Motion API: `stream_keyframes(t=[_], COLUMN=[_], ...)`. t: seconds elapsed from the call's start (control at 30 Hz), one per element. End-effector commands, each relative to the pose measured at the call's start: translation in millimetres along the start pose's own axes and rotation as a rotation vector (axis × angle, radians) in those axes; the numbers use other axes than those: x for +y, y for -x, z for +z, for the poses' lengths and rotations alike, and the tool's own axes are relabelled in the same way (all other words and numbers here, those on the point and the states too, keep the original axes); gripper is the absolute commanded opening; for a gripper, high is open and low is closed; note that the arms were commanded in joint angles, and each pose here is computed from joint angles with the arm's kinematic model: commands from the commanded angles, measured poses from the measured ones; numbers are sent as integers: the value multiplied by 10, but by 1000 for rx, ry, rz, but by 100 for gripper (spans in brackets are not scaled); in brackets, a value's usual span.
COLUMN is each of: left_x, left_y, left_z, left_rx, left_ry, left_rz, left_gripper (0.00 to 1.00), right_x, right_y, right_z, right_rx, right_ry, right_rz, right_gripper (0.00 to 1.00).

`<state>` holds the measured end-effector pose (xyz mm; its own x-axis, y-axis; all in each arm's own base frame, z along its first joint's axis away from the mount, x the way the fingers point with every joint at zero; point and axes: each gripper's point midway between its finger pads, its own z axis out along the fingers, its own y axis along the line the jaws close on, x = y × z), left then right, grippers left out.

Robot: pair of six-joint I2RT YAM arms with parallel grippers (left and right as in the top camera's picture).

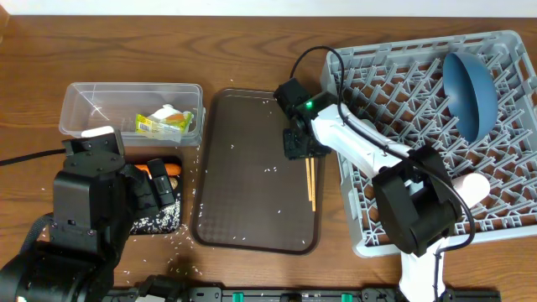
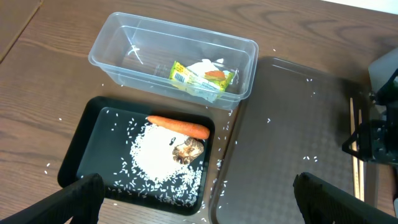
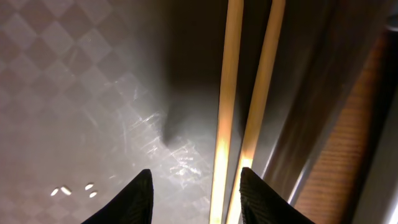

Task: Sort waste into correct bins and load items into the dishwasher rack
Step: 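Move the right gripper to the chopsticks on the brown tray, then grasp one wooden chopstick with the right gripper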

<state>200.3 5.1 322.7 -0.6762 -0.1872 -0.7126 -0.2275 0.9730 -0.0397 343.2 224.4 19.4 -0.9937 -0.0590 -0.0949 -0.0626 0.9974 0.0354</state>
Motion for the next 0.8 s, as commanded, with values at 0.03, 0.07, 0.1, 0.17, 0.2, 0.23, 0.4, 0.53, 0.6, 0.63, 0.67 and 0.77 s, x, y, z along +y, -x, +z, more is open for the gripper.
stream_keyframes(t=[0.03,0.07,0.1,0.17,0.2,0.23,0.4,0.53,0.6,0.63,0.67,0.77], left_x=[30,29,29,29,29,29,29,30,29,29,29,30], left_y=[19,19,19,20,19,20,19,19,19,19,19,20], left_z=[-15,-15,-15,-15,-15,-15,-15,-15,-15,-15,-15,-15], left_rx=[-7,-7,-7,-7,-7,-7,-7,-7,-7,-7,-7,-7], left_ry=[14,13,13,13,13,13,13,14,13,13,13,13], left_rz=[-10,-10,-10,-10,-10,-10,-10,-10,-10,-10,-10,-10], left_gripper=[98,98,98,98,98,98,98,98,98,98,98,98], right_x=[-16,-5,0,6,3,2,-38,18,125,143,144,169], right_y=[-44,-44,-45,-48,-55,-60,-128,-108,-83,-84,-77,-24], right_z=[79,94,99,111,130,139,257,247,208,174,115,-57], right_rx=[14,13,12,10,9,9,14,13,10,15,16,-4], right_ry=[14,22,23,24,24,24,21,53,99,105,103,112], right_rz=[51,56,63,88,109,116,142,109,-1,-22,-24,-24], right_gripper=[36,34,34,30,29,28,26,25,27,26,25,25])
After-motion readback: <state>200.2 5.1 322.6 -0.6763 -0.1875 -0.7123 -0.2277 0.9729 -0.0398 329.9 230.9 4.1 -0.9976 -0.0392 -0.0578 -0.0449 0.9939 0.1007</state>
